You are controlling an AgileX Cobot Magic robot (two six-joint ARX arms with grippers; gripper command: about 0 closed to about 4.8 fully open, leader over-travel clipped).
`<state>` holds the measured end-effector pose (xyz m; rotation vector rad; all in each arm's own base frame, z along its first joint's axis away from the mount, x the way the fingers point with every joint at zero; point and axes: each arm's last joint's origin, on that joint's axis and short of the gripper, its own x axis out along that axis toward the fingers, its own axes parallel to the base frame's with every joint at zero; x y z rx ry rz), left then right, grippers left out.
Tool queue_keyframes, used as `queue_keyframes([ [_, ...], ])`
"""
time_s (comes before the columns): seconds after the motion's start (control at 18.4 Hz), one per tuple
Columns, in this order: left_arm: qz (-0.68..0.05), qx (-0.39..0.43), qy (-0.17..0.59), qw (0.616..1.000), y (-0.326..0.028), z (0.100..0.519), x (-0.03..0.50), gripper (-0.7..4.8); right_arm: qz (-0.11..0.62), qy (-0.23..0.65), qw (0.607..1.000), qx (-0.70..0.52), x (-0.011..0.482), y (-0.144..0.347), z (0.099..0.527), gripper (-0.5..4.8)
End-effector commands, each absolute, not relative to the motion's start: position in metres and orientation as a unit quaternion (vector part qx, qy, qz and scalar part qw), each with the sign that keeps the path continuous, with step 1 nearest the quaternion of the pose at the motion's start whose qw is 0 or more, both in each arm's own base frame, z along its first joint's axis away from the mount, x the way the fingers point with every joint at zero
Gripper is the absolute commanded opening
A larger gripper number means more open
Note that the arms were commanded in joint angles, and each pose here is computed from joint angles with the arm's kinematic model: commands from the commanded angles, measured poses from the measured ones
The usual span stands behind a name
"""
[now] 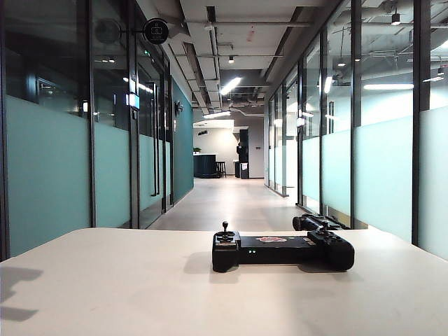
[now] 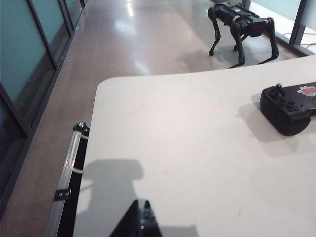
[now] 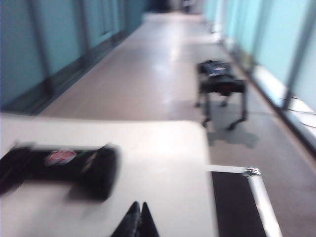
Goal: Push the left joystick on the remote control sitting on the white table backward to make the robot dog back up in a straight line until it returns close to you.
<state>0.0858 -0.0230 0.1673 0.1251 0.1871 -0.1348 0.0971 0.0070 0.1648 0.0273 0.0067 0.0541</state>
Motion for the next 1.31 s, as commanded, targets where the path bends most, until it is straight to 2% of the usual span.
queue_keyframes([
  [0.05, -0.067, 0.060, 0.089, 0.992, -0.0230, 0.1686, 0.0858, -0.05, 0.005, -0.017, 0.999, 0.031, 0.0977, 0.0025, 0.1665, -0.06],
  [0.6, -0.067, 0.060, 0.089, 0.992, -0.0231, 0.1686, 0.0858, -0.05, 0.006, -0.032, 0.999, -0.003, 0.0975, -0.0016, 0.1693, 0.03],
  [0.76, -0.067, 0.060, 0.089, 0.992, -0.0231, 0.1687, 0.0858, -0.05, 0.021, -0.010, 0.999, 0.039, 0.0977, -0.0006, 0.1653, 0.02],
  [1.14, -0.065, 0.060, 0.089, 0.992, -0.0229, 0.1687, 0.0859, -0.05, 0.020, -0.008, 0.999, 0.039, 0.0977, -0.0006, 0.1649, 0.02],
  [1.31, -0.069, 0.043, 0.043, 0.996, -0.0179, 0.1778, 0.0887, -0.05, 0.020, -0.008, 0.999, 0.039, 0.0977, -0.0006, 0.1648, 0.02],
])
